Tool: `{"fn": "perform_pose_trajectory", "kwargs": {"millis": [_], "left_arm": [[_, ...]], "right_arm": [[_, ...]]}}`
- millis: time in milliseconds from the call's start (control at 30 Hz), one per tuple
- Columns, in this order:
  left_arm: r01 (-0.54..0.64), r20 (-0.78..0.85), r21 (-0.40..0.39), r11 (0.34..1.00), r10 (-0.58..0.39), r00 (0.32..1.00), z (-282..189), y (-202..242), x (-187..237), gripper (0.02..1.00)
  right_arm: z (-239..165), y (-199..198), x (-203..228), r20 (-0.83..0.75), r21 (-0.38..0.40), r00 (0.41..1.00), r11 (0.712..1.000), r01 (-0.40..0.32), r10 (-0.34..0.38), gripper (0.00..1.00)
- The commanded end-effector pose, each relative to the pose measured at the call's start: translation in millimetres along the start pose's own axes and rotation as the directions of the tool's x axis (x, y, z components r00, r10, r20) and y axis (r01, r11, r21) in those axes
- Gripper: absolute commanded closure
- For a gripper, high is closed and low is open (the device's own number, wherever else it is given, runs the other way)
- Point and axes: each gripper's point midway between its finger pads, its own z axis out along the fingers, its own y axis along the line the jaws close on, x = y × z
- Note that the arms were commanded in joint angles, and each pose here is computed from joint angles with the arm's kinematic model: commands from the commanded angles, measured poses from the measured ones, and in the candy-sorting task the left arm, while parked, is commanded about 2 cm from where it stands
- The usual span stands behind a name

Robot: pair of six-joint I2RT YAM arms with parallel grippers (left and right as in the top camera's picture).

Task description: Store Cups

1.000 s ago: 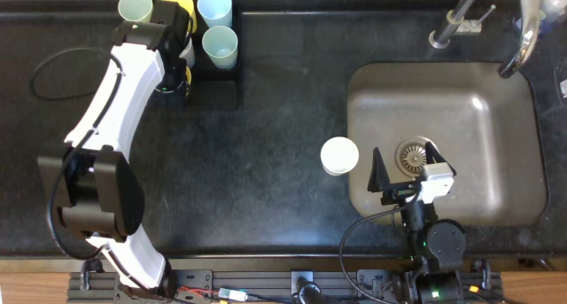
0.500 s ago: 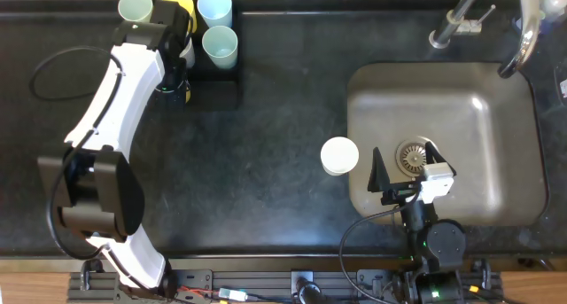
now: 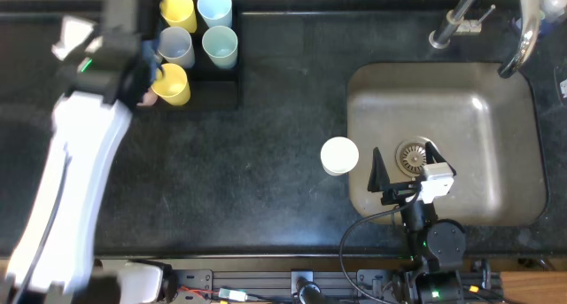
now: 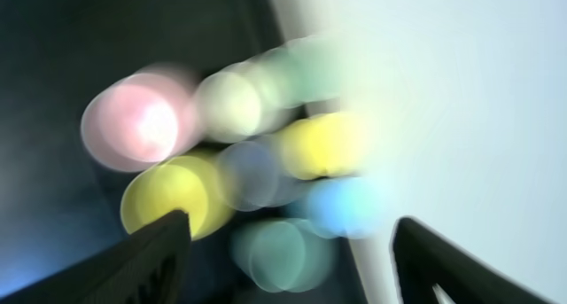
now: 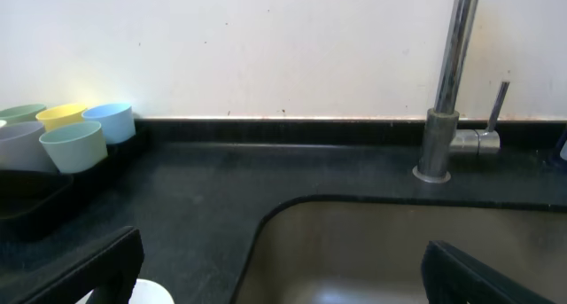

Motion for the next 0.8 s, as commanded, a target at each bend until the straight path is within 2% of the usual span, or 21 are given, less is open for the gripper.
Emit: {"fn": "perform_pose_trajectory", "kwargs": {"millis": [33, 133, 233, 567, 800], "left_arm": [[-0.591, 0.272, 0.208, 0.78, 0.534, 0.8, -62, -48, -43, 0.141], [-0.677, 0.398, 0.309, 0.668, 0.555, 0.73, -94, -52, -51, 0.018], [-0.702, 0.464, 0.371, 0.608, 0.533, 0.708, -110, -31, -48, 0.018], [-0.702, 0.586, 0.511, 0.496, 0.397, 0.707, -119, 80, 5, 0.018], [-0.717, 0.578, 0.565, 0.409, 0.423, 0.698, -102, 132, 51, 0.018]], "right_arm": [[0, -2, 3, 0.003, 0.006, 1.0, 1.0, 0.006, -0.006, 0.005], [0, -2, 3, 0.003, 0.006, 1.0, 1.0, 0.006, -0.006, 0.005], [0, -2, 3, 0.003, 0.007, 1.0, 1.0, 0.006, -0.006, 0.005], [0, -2, 3, 0.003, 0.007, 1.0, 1.0, 0.006, -0.006, 0.005], [0, -2, 3, 0.003, 0.007, 1.0, 1.0, 0.006, -0.006, 0.003]]}}
